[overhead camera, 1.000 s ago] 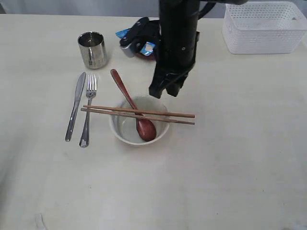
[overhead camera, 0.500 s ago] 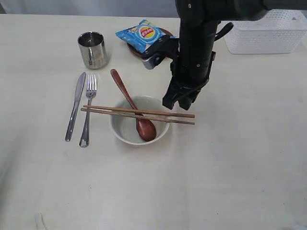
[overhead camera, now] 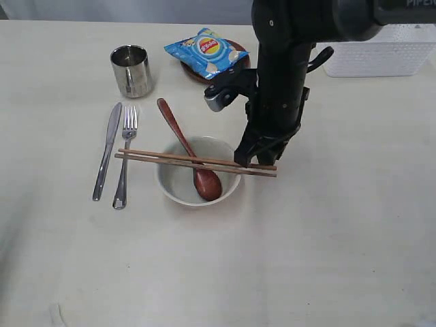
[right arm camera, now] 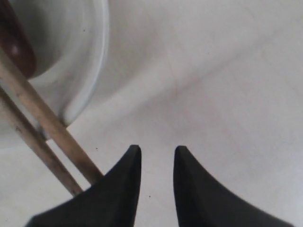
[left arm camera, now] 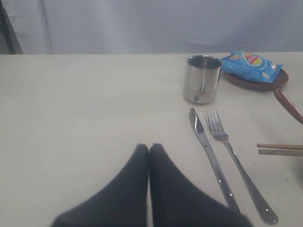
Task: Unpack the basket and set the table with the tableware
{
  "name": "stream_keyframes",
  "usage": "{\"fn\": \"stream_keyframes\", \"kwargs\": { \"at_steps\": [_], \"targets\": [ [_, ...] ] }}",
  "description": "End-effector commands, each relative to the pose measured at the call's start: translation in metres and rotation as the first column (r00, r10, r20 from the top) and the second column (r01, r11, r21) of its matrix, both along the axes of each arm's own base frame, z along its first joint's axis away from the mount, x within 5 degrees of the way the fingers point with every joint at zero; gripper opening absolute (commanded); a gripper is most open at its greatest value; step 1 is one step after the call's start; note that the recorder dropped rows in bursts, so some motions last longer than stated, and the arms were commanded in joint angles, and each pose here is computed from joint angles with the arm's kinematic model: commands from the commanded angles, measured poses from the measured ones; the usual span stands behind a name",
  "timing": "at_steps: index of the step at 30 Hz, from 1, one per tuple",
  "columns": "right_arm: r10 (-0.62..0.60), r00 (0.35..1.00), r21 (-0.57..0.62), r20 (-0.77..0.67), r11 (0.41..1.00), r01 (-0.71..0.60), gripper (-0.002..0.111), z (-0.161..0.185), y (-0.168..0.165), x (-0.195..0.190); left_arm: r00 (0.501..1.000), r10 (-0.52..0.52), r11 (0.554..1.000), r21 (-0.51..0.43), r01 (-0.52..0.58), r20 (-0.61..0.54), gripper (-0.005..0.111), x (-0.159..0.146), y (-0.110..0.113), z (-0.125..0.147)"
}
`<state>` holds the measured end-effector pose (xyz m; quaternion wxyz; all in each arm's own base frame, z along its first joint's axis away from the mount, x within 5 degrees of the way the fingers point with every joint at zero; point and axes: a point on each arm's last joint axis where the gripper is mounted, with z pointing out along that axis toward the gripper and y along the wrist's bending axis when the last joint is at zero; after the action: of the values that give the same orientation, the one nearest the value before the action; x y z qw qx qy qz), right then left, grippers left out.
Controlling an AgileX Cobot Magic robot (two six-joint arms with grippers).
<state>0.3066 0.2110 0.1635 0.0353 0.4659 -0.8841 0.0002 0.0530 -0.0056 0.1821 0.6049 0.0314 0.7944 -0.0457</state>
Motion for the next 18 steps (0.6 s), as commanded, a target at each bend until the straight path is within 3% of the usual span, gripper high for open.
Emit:
{"fn": "stream_keyframes", "kwargs": {
  "at_steps": [1,10,18],
  "targets": [
    [-0.008,0.999,-0.011,-0.035,1.000,0.008,0.025,0.000,-0.002,-0.003,1.000,0.003,1.000,0.004,-0.003,0.011,0.000,0.000,0.000,0.000],
    [-0.005,0.999,-0.023,-0.042,1.000,0.004,0.025,0.000,-0.003,-0.003,1.000,0.003,1.000,0.004,-0.003,0.011,0.000,0.000,0.000,0.000],
    [0.000,0.991,-0.037,0.131,0.999,0.005,0.025,0.021,-0.010,0.006,1.000,0.003,1.000,0.004,-0.003,0.011,0.000,0.000,0.000,0.000]
  ]
}}
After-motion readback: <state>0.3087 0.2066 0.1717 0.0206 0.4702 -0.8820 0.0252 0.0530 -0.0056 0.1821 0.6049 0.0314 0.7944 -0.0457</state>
